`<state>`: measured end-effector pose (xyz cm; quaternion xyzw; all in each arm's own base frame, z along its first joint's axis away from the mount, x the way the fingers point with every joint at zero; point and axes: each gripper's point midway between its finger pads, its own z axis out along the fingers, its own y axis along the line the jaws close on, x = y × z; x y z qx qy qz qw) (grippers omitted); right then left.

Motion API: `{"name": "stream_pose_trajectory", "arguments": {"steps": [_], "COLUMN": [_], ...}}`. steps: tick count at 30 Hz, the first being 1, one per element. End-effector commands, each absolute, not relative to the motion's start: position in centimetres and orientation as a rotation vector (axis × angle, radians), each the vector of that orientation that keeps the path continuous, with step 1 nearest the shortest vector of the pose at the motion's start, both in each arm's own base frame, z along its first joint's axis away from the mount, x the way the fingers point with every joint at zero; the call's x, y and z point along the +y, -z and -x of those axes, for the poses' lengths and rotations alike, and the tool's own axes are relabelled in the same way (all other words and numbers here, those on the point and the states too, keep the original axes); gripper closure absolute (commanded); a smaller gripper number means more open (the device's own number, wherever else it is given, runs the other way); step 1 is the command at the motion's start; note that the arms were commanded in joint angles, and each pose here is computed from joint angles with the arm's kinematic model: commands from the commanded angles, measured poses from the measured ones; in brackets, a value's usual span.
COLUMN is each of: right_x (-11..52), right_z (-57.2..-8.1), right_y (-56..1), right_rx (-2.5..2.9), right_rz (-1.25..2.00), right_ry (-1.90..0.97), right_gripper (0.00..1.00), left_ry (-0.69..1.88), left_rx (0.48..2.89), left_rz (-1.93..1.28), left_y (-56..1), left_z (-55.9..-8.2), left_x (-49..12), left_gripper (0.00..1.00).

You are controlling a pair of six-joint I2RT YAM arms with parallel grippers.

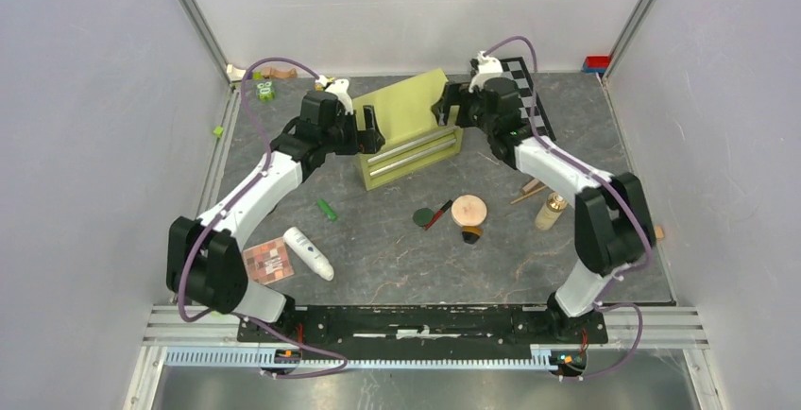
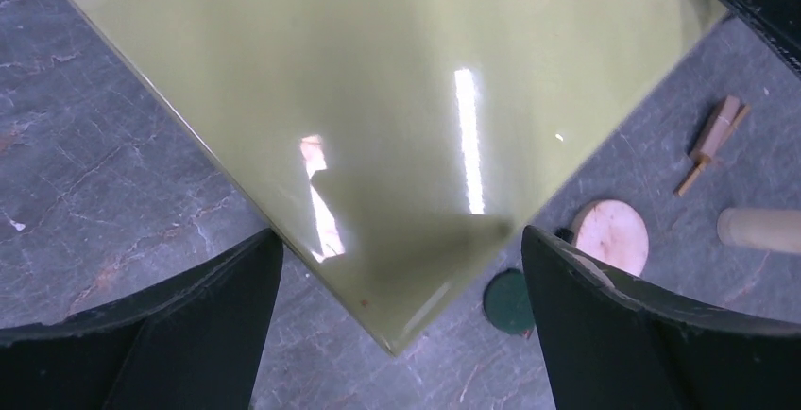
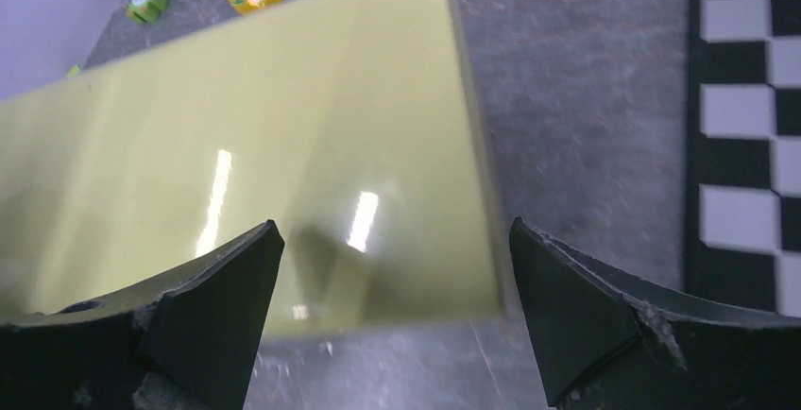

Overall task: Organize the makeup
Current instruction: Move the storage box to the center of the board, then open the drawer in the storage box.

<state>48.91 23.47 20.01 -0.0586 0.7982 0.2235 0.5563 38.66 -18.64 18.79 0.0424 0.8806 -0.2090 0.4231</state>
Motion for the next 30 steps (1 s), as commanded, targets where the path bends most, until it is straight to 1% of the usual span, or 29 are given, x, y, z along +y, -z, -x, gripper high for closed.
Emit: {"name": "stream_pose_trajectory", "arguments": {"steps": [1, 5, 8, 11, 14, 16, 20, 22, 24, 28, 30], "right_x": [18.9, 16.3, 15.6, 16.6, 18.7, 19.9, 21.2, 22.0, 23.3, 25.1, 25.7], "right_z": [-45.8, -43.2, -41.4, -39.2, -37.3, -36.4, -34.9, -34.6, -34.4, -34.5, -34.6], "right_y": [-23.3, -21.6, -20.5, -20.3, -19.7, -19.7, -19.5, -19.5, -19.5, -20.1, -20.4], "right_rx": [1.858, 1.903, 1.923, 1.878, 1.875, 1.851, 1.769, 1.75, 1.746, 1.694, 1.652], "right_rz": [0.113, 0.12, 0.096, 0.096, 0.067, 0.024, -0.086, -0.115, -0.113, -0.162, -0.226], "right_ry": [-0.498, -0.42, -0.429, -0.563, -0.758, -0.89, -1.024, -1.065, -1.094, -1.167, -1.234], "right_gripper": [0.03, 0.03, 0.03, 0.03, 0.03, 0.02, 0.01, 0.06, 0.08, 0.11, 0.14], "left_ry": [0.518, 0.456, 0.414, 0.407, 0.398, 0.404, 0.381, 0.328, 0.298, 0.311, 0.327], "left_rx": [1.995, 1.977, 1.985, 1.959, 1.942, 1.929, 1.928, 1.941, 1.948, 1.964, 1.956], "left_rz": [-0.266, -0.268, -0.282, -0.306, -0.348, -0.373, -0.415, -0.432, -0.441, -0.43, -0.424], "left_y": [-26.9, -27.6, -28.4, -29.7, -30.2, -30.9, -30.7, -29.8, -29.2, -28.1, -28.0], "left_z": [-37.4, -37.0, -37.6, -38.1, -39.1, -40.3, -43.4, -45.3, -46.9, -49.1, -49.9], "left_x": [-19.3, -18.1, -17.8, -18.4, -19.8, -20.9, -22.5, -22.6, -22.3, -21.7, -21.1], "left_gripper": [0.0, 0.0, 0.0, 0.0, 0.0, 0.0, 0.0, 0.0, 0.0, 0.0, 0.0]}}
